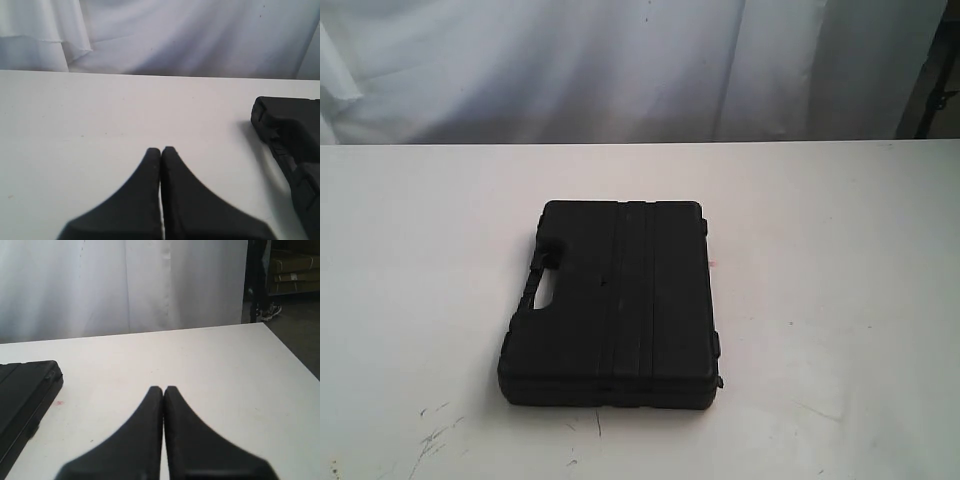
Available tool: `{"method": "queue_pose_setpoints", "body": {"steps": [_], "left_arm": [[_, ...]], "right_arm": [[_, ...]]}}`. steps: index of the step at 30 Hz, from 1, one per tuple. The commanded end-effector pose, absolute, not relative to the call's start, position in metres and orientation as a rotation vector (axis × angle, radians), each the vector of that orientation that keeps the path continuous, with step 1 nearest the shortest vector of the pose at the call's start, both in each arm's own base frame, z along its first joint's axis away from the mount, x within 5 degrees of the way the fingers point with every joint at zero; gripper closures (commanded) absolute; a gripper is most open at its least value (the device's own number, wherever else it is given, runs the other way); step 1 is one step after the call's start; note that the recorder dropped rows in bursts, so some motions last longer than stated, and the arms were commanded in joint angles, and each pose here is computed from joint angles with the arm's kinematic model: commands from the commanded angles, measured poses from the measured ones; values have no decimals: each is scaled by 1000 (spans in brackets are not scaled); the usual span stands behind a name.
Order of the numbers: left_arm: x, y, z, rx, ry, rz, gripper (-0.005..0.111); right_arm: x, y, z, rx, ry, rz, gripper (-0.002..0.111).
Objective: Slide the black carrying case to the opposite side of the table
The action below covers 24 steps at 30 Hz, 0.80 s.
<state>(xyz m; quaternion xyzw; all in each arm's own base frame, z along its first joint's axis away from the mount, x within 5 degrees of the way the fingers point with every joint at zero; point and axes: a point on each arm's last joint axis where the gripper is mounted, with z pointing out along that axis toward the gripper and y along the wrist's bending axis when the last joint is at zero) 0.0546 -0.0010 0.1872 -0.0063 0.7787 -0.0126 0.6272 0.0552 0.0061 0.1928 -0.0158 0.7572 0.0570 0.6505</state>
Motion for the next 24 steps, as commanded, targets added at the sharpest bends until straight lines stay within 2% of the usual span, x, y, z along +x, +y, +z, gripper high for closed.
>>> {"method": "queue_pose_setpoints", "body": {"steps": [1,24], "left_arm": [[55,-1,187,-20,1776,-34,107],[55,-1,187,-19,1776,-34,107]], "right_arm": [[55,6,190,-34,1735,123,108],[53,5,182,-71,1829,76,108]]}}
